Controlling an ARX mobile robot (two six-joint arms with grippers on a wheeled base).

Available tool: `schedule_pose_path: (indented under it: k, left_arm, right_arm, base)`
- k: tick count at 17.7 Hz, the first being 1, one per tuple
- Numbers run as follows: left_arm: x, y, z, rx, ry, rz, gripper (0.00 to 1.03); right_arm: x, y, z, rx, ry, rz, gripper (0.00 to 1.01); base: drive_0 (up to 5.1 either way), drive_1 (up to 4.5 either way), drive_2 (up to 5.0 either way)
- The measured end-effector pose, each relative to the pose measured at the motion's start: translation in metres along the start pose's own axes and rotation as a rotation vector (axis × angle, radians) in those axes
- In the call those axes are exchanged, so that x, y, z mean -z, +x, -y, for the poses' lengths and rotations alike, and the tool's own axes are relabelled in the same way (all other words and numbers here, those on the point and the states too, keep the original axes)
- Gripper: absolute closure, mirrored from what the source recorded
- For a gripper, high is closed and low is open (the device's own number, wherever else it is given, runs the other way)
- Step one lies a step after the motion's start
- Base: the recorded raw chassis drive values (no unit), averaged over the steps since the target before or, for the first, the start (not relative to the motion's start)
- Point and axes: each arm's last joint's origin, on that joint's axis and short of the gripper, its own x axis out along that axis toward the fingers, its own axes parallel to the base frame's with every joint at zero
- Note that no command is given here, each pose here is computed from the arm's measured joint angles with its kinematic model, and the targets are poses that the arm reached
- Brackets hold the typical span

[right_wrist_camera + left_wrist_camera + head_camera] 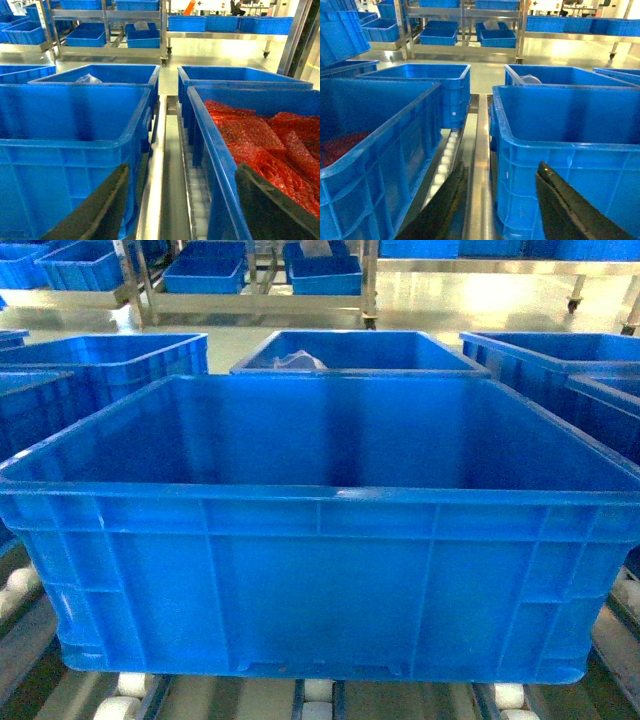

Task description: Place box next to blue box on left shelf

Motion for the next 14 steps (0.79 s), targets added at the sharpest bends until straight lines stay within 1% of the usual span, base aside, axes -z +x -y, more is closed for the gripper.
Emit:
schedule_pose_path:
  k: [2,3,5,7,14]
  left_arm:
    - [0.0000,0.0000,0.0000,0.000,0.000,0.000,0.42]
    - [0.0000,0.0000,0.0000,0.000,0.000,0.000,0.28]
    - [0.0000,0.0000,0.0000,0.000,0.001,0.000,0.03]
    - [0.0000,0.0000,0.0000,0.000,0.001,0.000,0.05]
    - [0.0000,0.0000,0.0000,0.000,0.001,0.000,0.05]
  right_arm:
    - [0.0000,0.0000,0.0000,0.000,0.000,0.000,0.16]
    - [0.0000,0.0000,0.0000,0.000,0.000,0.000,0.02]
    - [0.0000,0.0000,0.0000,0.000,0.000,0.000,0.03]
    - [0.0000,0.0000,0.0000,0.000,0.000,0.000,0.03]
    - [0.0000,0.0000,0.0000,0.000,0.000,0.000,0.03]
  base:
    - [0.0,0.00,0.0]
    - [0.0,0.00,0.0]
    - [0.0,0.00,0.0]
    - [0.0,0.00,0.0]
    - [0.0,0.00,0.0]
